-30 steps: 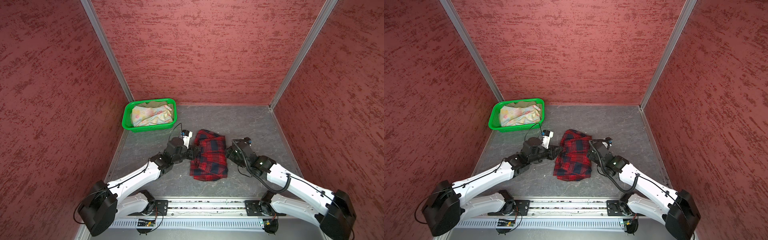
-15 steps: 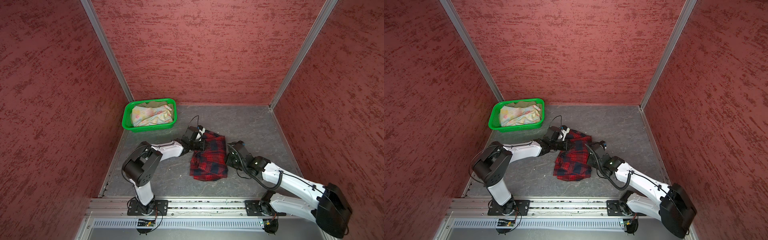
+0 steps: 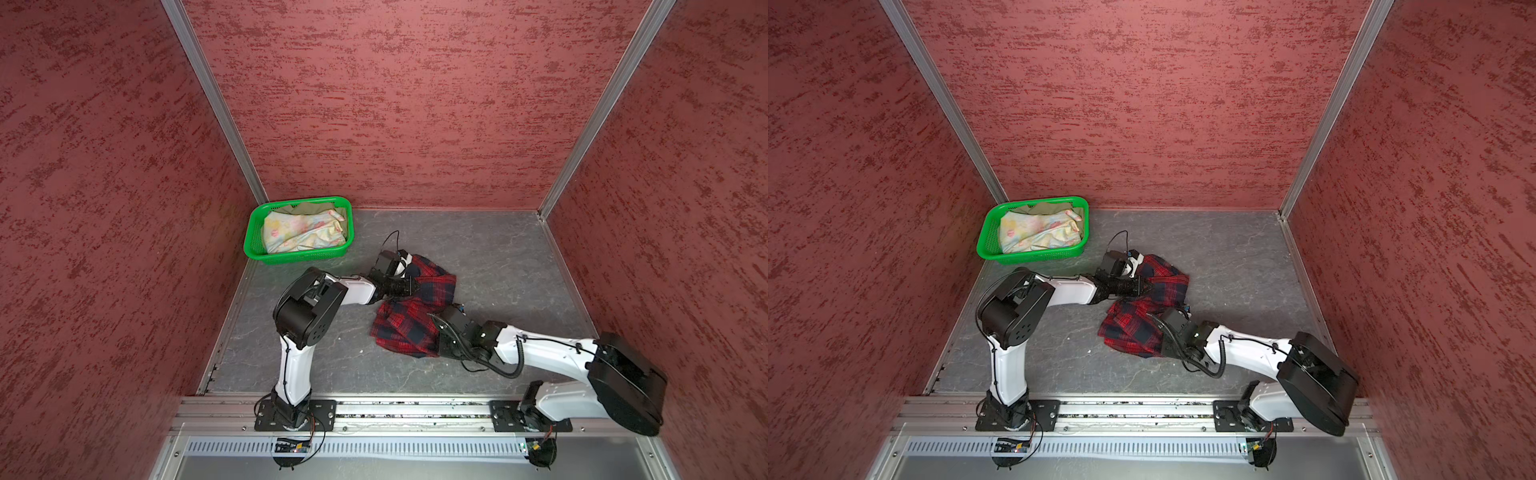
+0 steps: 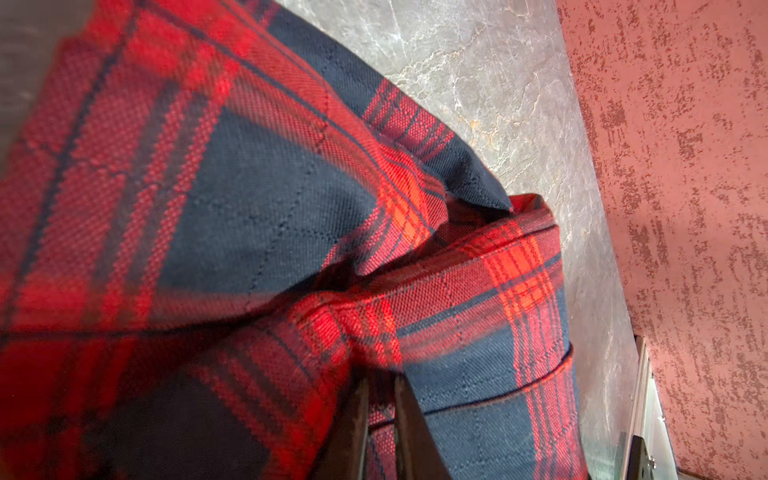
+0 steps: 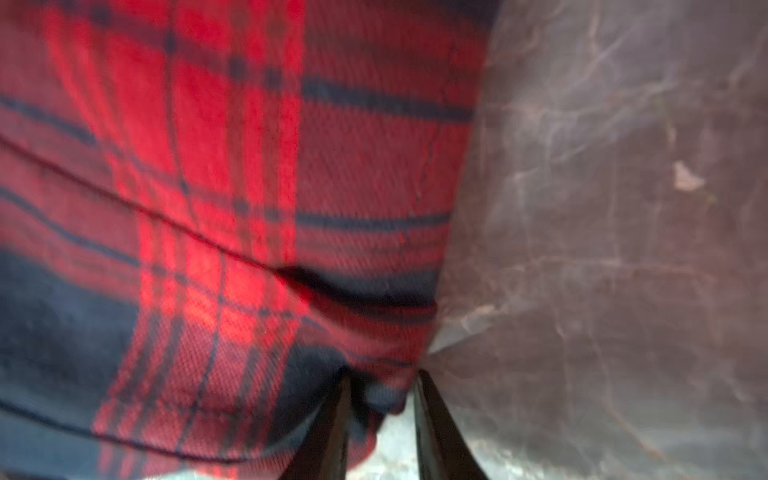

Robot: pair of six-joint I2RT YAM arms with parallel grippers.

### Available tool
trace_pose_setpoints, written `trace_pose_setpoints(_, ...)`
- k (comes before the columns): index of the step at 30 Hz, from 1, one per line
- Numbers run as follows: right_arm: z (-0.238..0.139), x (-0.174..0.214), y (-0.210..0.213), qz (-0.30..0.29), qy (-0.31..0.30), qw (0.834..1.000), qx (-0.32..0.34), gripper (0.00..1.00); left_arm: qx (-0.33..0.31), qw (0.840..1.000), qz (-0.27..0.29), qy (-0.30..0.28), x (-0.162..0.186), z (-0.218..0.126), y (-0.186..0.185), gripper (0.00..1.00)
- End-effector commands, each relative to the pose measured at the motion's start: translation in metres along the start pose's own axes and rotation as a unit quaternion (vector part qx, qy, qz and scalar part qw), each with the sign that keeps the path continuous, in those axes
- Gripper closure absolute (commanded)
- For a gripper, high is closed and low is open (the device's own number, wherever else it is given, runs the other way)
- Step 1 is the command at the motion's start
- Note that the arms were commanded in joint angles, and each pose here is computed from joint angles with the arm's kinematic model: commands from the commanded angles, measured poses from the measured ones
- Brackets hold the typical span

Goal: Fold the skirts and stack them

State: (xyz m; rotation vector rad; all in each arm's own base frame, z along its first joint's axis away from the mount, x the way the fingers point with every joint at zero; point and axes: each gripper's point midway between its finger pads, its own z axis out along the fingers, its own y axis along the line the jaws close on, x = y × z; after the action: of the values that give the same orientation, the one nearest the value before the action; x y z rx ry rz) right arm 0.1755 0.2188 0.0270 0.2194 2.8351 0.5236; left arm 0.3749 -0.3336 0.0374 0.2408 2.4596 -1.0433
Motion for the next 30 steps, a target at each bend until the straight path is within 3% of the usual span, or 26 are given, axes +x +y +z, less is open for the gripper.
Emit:
trace_pose_setpoints(1,-0.024,-0.018,-0.002,0.024,-0.038,0.999,-0.018,0.56,-0.057,0.997,-0.034,0.042,0.033,0.011,0.042,0.84)
trace_pose_setpoints(5,-0.055,-0.064,0.004,0.056,-0.104,0.988,-0.096,0.26,-0.049,0.998,-0.032,0.038,0.030,0.006,0.037,0.84)
trace_pose_setpoints(9,-0.071,-0.106,0.009,0.061,-0.149,0.974,-0.163,0.09,-0.037,0.999,-0.025,0.027,0.019,-0.002,0.026,0.79)
trace_pose_setpoints(11,-0.069,-0.122,0.010,0.057,-0.151,0.971,-0.178,0.05,-0.028,0.999,-0.020,0.021,0.010,-0.008,0.018,0.67)
trace_pose_setpoints(14,-0.061,-0.140,0.015,0.051,-0.159,0.965,-0.202,0.01,-0.018,1.000,-0.012,0.007,-0.005,-0.020,0.005,0.47)
trace_pose_setpoints(17,-0.050,-0.155,0.018,0.054,-0.165,0.957,-0.231,0.02,-0.006,1.000,-0.008,-0.013,-0.022,-0.039,-0.008,0.40)
trace_pose_setpoints(30,0.020,-0.176,0.031,0.046,-0.125,0.957,-0.256,0.05,-0.003,0.999,-0.015,-0.041,-0.039,-0.080,-0.011,0.38)
